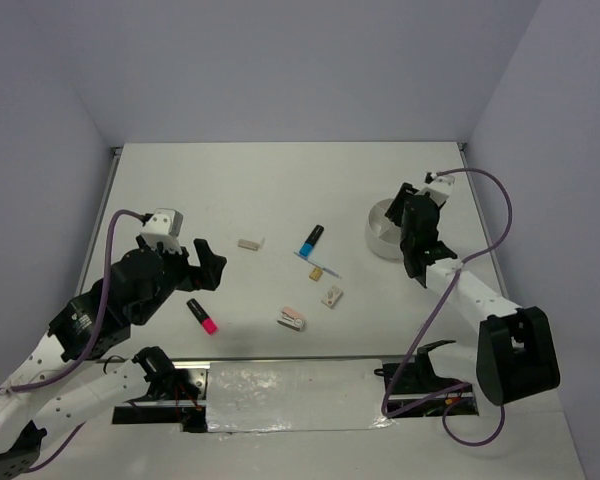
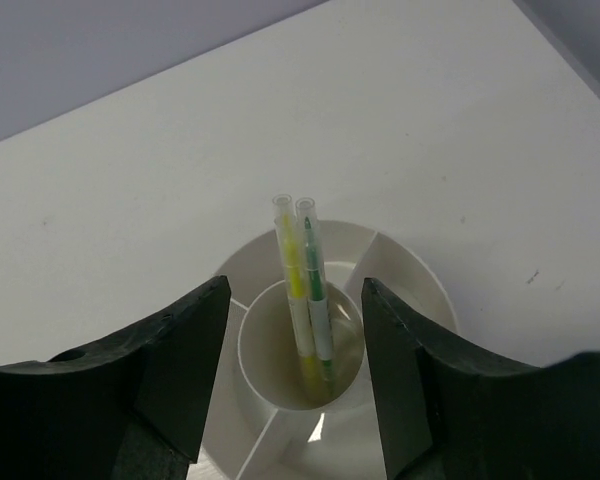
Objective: Sort the stationery into containers
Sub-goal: Place the pen in the storage box.
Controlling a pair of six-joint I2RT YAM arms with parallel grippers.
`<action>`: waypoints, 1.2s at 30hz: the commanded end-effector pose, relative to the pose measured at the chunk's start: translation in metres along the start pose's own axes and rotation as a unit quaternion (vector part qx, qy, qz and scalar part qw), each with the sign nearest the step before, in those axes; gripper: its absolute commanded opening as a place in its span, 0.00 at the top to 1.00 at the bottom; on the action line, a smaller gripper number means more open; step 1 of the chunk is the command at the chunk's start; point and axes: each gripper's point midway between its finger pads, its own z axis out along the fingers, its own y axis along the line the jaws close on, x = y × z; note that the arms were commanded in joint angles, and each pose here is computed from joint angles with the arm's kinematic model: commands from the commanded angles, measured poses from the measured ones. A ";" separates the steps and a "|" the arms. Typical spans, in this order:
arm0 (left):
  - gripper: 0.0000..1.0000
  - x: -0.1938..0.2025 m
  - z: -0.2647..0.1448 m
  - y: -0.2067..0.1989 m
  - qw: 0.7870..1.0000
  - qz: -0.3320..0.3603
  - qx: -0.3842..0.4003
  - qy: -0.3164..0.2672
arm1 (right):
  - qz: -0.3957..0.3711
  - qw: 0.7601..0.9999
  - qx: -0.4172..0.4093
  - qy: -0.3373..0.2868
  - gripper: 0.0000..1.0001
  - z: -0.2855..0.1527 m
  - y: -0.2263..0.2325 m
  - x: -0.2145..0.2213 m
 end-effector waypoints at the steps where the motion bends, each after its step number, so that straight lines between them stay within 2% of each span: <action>1: 0.01 -0.008 0.001 -0.003 1.000 0.001 0.004 -0.013 | 0.036 0.998 -0.018 -0.043 0.36 -0.012 0.007 -0.037; 8: 0.01 -0.006 0.013 -0.008 1.000 -0.026 -0.013 0.002 | 0.075 0.989 -0.093 -0.082 0.28 -0.056 0.026 -0.090; 11: 0.01 0.006 0.031 -0.010 0.997 -0.059 -0.044 0.027 | 0.076 0.982 -0.153 -0.081 0.16 -0.082 0.044 -0.108; 15: 0.01 0.030 0.067 -0.020 0.992 -0.059 -0.076 0.086 | 0.023 0.970 -0.239 -0.028 0.16 -0.109 0.079 -0.107; 17: 0.01 0.032 0.077 -0.028 0.991 -0.048 -0.074 0.102 | -0.019 0.948 -0.318 0.018 0.17 -0.128 0.106 -0.090; 19: 0.01 0.033 0.087 -0.032 0.990 -0.038 -0.078 0.111 | -0.074 0.927 -0.360 0.073 0.18 -0.140 0.122 -0.063; 22: 0.01 0.023 0.089 -0.029 0.990 -0.038 -0.095 0.097 | -0.154 0.906 -0.373 0.126 0.19 -0.144 0.134 -0.022; 23: 0.01 0.016 0.087 -0.026 0.990 -0.037 -0.105 0.086 | -0.185 0.890 -0.395 0.132 0.19 -0.154 0.148 -0.009; 24: 0.01 0.011 0.086 -0.024 0.990 -0.033 -0.112 0.081 | -0.211 0.879 -0.394 0.167 0.22 -0.152 0.152 0.016; 27: 0.01 0.001 0.076 -0.009 0.986 -0.010 -0.146 0.076 | -0.283 0.849 -0.389 0.218 0.32 -0.149 0.167 0.064; 29: 0.01 -0.003 0.067 -0.001 0.984 0.008 -0.157 0.078 | -0.322 0.831 -0.390 0.233 0.34 -0.146 0.177 0.080; 31: 0.01 -0.005 0.059 0.007 0.983 0.023 -0.166 0.078 | -0.371 0.816 -0.346 0.278 0.38 -0.127 0.168 0.115; 36: 0.01 0.010 0.040 0.019 0.981 0.078 -0.143 0.101 | -0.425 0.783 -0.318 0.325 0.45 -0.100 0.171 0.151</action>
